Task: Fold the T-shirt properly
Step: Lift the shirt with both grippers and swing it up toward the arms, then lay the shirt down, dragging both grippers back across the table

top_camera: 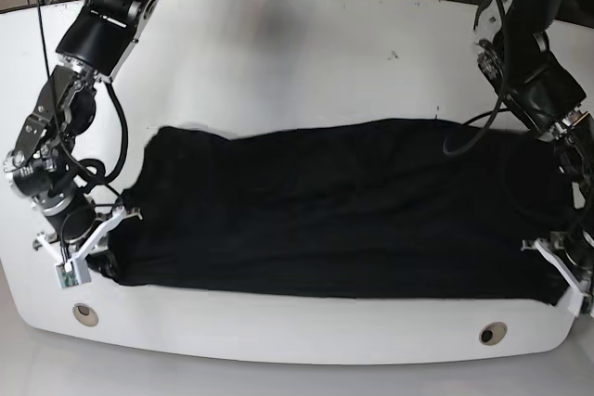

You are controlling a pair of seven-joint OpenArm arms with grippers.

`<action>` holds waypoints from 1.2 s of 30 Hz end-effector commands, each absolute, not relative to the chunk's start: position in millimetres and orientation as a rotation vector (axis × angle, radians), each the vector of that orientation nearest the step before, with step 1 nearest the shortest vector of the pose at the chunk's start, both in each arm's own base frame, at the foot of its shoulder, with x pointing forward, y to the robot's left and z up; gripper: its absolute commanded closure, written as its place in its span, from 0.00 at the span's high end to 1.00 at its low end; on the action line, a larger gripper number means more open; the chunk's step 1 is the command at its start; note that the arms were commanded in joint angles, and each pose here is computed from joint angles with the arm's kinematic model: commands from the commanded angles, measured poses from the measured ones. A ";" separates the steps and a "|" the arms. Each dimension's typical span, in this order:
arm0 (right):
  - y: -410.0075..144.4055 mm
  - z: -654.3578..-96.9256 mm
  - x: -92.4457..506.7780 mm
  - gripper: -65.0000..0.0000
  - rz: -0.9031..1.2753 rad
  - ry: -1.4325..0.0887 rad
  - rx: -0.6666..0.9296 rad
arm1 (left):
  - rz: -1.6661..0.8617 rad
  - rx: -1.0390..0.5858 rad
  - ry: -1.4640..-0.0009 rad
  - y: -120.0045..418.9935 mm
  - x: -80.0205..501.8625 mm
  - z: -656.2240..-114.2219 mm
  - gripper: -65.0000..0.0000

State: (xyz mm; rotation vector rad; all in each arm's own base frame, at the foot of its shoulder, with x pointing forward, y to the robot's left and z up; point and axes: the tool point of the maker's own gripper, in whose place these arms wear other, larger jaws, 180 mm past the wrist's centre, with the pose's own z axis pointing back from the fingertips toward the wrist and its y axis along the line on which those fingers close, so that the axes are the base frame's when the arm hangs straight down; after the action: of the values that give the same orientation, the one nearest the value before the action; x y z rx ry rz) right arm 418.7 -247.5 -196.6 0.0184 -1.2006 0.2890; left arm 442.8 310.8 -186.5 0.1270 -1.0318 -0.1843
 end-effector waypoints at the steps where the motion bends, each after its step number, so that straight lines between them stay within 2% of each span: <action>1: -260.4 -148.3 432.3 0.00 0.314 -1.311 -0.041 | -0.178 0.208 -1.149 319.4 445.6 -128.2 0.00; 12: -284.7 -10.3 453.0 0.01 0.347 -1.485 -0.205 | -0.116 0.364 -1.382 328.8 432.0 18.0 0.00; 20: -271.8 69.2 458.8 0.01 0.473 -1.560 -0.330 | -0.073 0.382 -1.507 331.5 421.1 88.9 0.00; 27: -273.0 74.5 454.8 0.01 0.496 -1.553 -0.370 | -0.068 0.381 -1.500 332.3 419.5 89.6 0.00; 36: -277.9 -4.3 434.1 0.00 0.492 -1.435 -0.370 | -0.079 0.378 -1.299 338.4 418.2 -5.7 0.00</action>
State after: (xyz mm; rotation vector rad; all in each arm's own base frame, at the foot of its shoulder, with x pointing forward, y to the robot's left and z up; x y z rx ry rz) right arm 445.1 -259.4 -10.8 -0.2818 -1.4363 0.5371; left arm 432.6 318.0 -8.4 0.3032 -1.3074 -0.1363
